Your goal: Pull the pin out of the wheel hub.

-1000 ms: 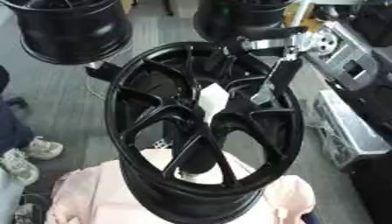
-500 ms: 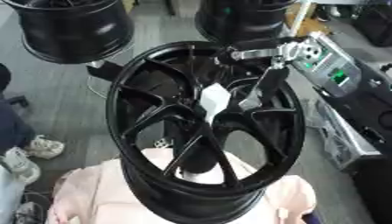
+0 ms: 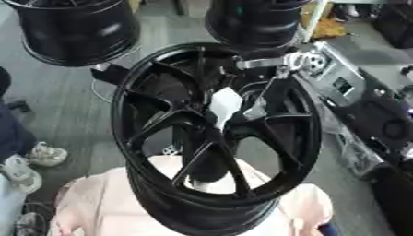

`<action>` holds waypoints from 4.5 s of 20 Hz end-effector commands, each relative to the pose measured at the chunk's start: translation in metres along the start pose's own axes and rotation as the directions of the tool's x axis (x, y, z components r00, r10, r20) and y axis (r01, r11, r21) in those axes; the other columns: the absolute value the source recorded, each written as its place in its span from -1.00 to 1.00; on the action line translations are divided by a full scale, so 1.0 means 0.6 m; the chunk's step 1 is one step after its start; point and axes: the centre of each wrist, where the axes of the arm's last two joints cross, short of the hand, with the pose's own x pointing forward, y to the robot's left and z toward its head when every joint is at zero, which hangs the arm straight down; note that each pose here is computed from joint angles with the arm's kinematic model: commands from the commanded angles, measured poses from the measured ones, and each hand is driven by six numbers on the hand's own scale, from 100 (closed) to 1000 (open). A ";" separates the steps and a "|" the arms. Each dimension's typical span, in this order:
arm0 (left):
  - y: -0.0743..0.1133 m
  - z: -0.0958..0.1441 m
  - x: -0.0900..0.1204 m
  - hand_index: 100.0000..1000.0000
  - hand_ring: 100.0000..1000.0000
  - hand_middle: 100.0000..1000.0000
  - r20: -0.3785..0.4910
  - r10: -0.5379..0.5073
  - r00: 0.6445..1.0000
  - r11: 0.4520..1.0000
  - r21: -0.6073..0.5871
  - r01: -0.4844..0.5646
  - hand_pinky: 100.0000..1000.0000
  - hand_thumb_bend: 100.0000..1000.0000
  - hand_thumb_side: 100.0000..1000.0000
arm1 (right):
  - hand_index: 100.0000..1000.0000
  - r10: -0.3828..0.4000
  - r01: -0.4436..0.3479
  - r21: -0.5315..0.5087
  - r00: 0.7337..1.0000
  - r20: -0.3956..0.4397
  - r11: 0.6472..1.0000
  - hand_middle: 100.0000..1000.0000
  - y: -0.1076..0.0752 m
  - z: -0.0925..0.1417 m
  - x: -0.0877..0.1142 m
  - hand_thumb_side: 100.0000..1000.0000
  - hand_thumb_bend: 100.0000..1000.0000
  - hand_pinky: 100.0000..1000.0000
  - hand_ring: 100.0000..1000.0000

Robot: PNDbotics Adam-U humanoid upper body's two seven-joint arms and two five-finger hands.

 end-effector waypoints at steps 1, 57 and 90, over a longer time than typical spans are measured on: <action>0.005 -0.005 0.016 0.20 0.16 0.12 0.031 -0.023 0.999 1.000 -0.006 0.023 0.33 -0.67 0.36 | 0.74 0.094 -0.099 0.094 0.994 0.057 0.991 0.53 -0.011 0.008 0.000 -0.60 -0.41 0.48 0.44; 0.017 -0.001 0.016 0.21 0.16 0.12 0.024 -0.030 0.999 0.999 0.033 0.029 0.34 -0.69 0.37 | -0.26 -0.375 -0.297 -0.843 0.794 -0.479 0.448 -0.38 0.132 0.440 -0.059 -0.87 -0.65 0.22 -0.13; 0.012 0.001 0.015 0.20 0.17 0.13 0.028 -0.008 1.000 0.999 0.037 0.007 0.34 -0.70 0.38 | 0.59 -0.675 -0.155 -0.988 0.729 -0.113 -0.002 0.36 0.333 0.274 -0.064 -0.42 -0.39 0.26 0.08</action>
